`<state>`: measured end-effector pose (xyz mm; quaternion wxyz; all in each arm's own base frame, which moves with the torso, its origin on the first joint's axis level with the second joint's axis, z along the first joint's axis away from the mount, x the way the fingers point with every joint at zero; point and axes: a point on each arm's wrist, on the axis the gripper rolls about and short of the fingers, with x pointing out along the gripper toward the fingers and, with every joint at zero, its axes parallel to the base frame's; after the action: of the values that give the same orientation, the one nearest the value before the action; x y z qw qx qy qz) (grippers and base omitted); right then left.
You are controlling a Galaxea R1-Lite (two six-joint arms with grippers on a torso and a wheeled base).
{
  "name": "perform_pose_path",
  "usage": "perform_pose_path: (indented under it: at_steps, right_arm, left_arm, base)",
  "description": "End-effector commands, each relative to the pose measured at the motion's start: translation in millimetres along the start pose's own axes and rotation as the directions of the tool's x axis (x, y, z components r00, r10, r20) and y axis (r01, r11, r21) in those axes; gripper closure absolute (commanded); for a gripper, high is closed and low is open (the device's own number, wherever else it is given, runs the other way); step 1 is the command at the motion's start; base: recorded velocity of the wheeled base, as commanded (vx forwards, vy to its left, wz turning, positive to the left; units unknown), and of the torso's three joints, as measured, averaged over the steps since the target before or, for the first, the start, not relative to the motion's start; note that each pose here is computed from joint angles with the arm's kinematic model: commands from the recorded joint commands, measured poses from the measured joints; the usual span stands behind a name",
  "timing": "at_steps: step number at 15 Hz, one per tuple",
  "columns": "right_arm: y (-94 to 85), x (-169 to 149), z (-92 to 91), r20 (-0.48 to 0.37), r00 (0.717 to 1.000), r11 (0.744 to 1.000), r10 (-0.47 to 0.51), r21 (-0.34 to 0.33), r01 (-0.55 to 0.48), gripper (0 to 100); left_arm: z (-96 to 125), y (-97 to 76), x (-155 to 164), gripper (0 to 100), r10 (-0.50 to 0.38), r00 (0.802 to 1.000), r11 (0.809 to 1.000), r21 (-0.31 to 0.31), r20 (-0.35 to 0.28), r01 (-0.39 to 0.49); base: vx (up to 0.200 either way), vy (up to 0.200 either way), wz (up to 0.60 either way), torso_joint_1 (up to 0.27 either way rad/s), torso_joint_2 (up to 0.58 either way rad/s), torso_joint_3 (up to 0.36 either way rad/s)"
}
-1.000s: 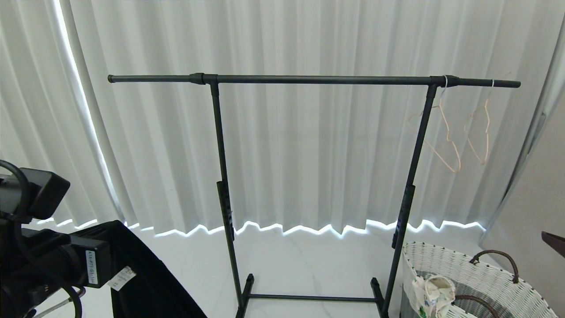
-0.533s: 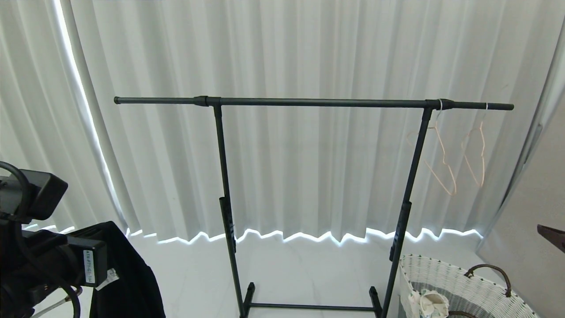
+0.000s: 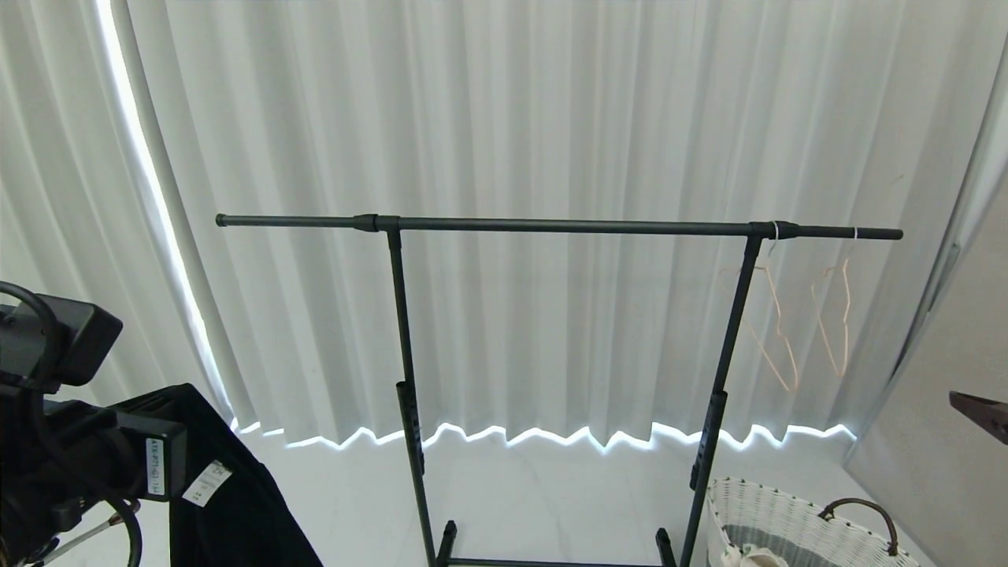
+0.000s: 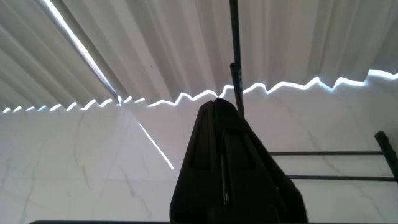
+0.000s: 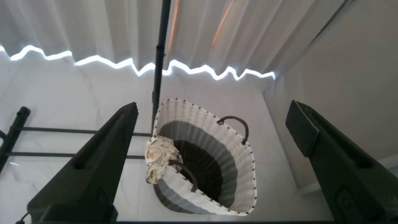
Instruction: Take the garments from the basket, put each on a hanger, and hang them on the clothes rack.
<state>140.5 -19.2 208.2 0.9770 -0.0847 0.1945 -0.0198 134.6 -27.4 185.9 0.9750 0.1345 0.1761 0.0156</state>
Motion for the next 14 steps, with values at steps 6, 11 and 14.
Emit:
perform_pose_path:
  at_steps: [6,11,14]
  right_arm:
    - [0.0,-0.4,0.1,0.003,1.000,1.000,-0.001,-0.010,0.001,0]
    - [-0.6,0.9,2.6,0.034,0.999,0.999,-0.006,-0.040,0.008,0]
    - [-0.6,0.6,2.7,0.035,0.999,0.999,-0.007,-0.040,0.008,0]
  left_arm:
    - [-3.9,-0.6,0.6,100,0.000,1.000,1.000,0.004,-0.012,0.000]
    - [-4.3,-0.6,-2.7,100,-0.008,1.000,1.000,0.003,0.000,0.008]
    - [-4.0,0.0,-5.6,100,-0.009,1.000,1.000,0.000,0.012,0.009]
  base:
    - [0.000,0.000,0.00,0.148,-0.31,-0.165]
    - [0.000,-0.080,0.00,0.003,0.00,0.002]
    - [0.000,-0.200,0.00,0.004,0.00,0.004]
